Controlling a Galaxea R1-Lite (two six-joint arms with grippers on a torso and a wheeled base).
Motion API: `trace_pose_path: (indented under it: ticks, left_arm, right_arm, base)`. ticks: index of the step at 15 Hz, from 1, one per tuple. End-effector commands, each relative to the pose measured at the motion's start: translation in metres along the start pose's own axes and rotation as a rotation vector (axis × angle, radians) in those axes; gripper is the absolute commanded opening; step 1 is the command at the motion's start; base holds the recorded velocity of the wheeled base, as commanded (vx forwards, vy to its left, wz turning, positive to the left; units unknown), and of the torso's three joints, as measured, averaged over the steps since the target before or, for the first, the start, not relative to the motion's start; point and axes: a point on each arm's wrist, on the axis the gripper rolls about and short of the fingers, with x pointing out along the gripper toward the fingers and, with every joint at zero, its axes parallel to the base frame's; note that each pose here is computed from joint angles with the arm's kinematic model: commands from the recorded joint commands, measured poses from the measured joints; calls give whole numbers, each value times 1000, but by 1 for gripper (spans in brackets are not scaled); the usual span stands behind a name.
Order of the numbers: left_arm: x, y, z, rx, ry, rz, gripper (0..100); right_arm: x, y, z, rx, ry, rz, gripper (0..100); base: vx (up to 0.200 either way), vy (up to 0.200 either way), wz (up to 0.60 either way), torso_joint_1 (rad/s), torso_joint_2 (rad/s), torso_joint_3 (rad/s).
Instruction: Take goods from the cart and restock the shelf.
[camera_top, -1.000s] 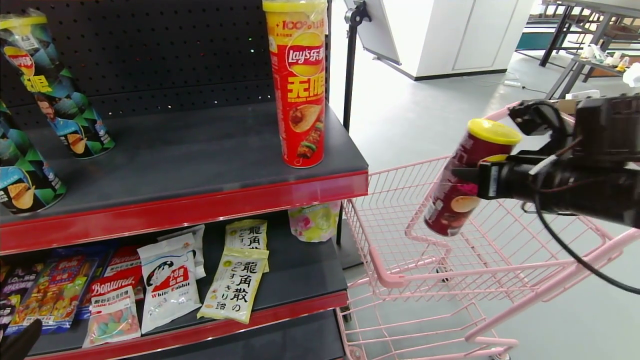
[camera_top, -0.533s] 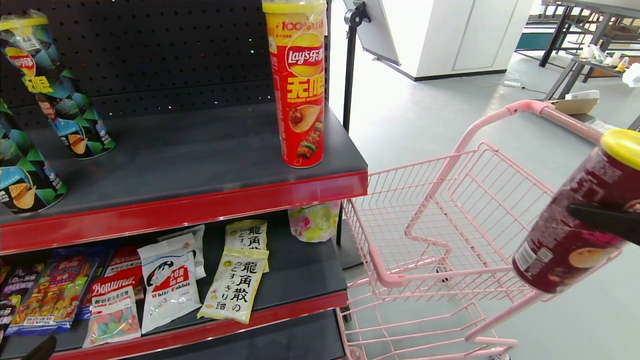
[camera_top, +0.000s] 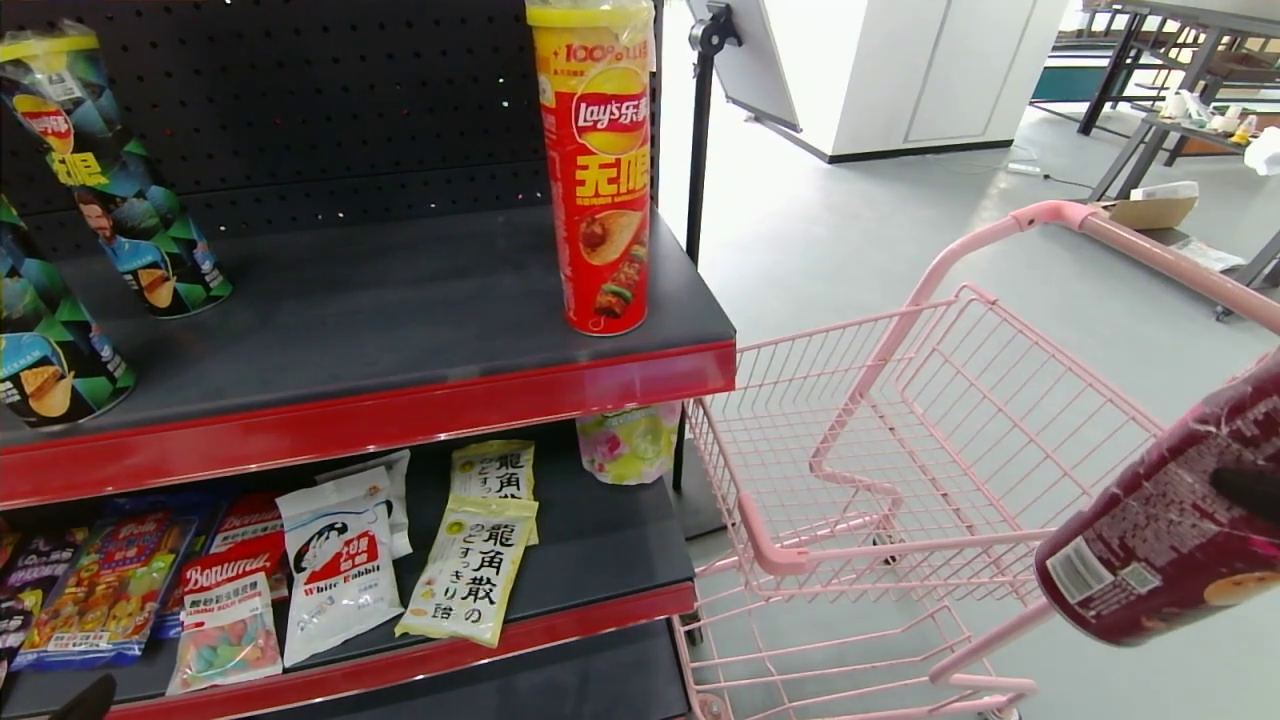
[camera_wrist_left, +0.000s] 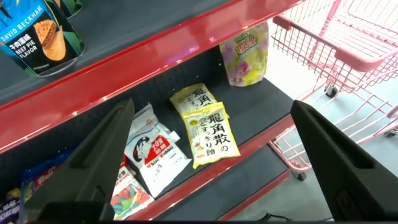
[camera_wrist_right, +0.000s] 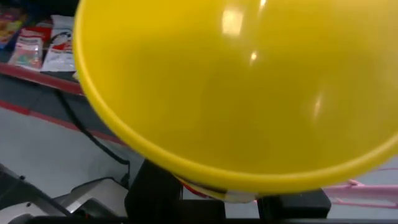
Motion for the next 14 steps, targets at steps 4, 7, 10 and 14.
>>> trace_pose_path:
  ticks: [4, 7, 10, 14]
  left_arm:
    - [9, 4, 14, 0, 16, -2, 100]
    - [17, 8, 27, 0, 18, -1, 100]
    - [23, 9, 30, 32, 38, -6, 100]
    - [21, 9, 29, 65, 39, 8, 100]
  right_arm:
    - [13, 18, 3, -84, 3, 253, 0]
    - [18, 17, 4, -68, 18, 247, 0]
    - [17, 18, 3, -69, 19, 249, 0]
    - [18, 17, 2, -68, 24, 242, 0]
  base:
    - [0, 0, 0, 0, 0, 0]
    - [0, 0, 0, 0, 0, 0]
    - [0, 0, 0, 0, 0, 0]
    - [0, 0, 0, 0, 0, 0]
